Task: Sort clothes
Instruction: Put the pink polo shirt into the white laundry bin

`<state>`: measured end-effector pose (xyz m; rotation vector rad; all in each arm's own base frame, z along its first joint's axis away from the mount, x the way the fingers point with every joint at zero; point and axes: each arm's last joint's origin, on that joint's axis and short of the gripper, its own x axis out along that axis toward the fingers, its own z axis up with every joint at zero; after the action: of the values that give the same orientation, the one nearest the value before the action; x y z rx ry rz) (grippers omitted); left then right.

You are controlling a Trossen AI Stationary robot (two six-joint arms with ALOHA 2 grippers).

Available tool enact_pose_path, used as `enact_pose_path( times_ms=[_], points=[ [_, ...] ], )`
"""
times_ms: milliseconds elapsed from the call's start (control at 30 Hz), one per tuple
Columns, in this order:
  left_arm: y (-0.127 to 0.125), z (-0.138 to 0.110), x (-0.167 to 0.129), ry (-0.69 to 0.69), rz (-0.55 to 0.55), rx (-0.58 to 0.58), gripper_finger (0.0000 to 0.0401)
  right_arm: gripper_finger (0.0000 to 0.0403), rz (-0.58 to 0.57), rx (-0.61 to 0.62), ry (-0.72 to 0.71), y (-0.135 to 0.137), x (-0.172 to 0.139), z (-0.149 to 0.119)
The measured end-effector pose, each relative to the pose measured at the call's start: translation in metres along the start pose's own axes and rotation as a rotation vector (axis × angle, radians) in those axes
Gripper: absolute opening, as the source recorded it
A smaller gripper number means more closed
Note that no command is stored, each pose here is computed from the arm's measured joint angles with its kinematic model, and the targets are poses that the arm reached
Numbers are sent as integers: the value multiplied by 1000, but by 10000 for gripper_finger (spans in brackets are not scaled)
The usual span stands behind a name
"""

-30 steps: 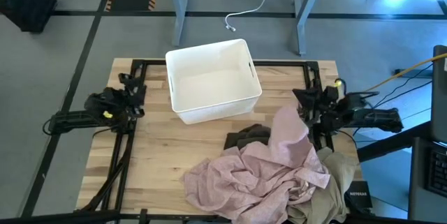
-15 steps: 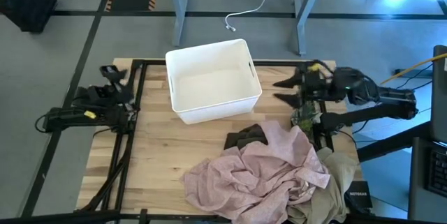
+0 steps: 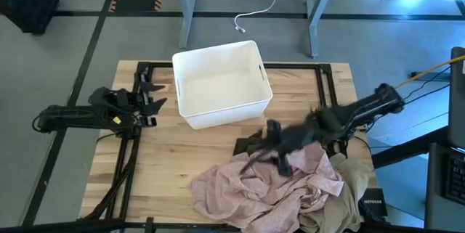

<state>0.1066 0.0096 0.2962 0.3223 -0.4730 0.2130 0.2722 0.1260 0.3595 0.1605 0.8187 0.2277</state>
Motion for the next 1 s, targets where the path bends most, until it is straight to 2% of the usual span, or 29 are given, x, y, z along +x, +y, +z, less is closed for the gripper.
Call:
enact_pose_path(
  times_ms=[67, 167, 367, 433, 533, 600, 767, 833, 900, 1000],
  points=[
    [0, 1, 1, -14, 5, 1, 184, 198, 0, 28, 88, 10, 16, -5],
    [1, 4, 3, -57, 16, -71, 184, 198, 0, 63, 168, 25, 34, -10],
    [-1, 0, 6, -37, -8, -181, 184, 206, 26, 29, 204, 43, 48, -12],
    [-3, -1, 7, -28, -17, -217, 184, 222, -14, 14, 221, 42, 53, -15],
    [-5, -2, 8, -22, -31, -238, 184, 257, -142, -38, 239, 39, 61, -21],
    [-6, -2, 9, -24, -35, -242, 184, 282, -175, -62, 249, 39, 71, -24],
    [-5, -2, 9, -30, -24, -263, 184, 323, -45, -54, 275, 47, 99, -25],
    [-5, -2, 9, -28, -19, -264, 184, 330, -29, -74, 318, 47, 111, -30],
    [-5, -2, 9, -28, -18, -264, 184, 331, -108, -98, 373, 42, 119, -38],
    [-5, -2, 9, -28, -9, -259, 184, 325, -317, -154, 461, 24, 124, -46]
  ],
)
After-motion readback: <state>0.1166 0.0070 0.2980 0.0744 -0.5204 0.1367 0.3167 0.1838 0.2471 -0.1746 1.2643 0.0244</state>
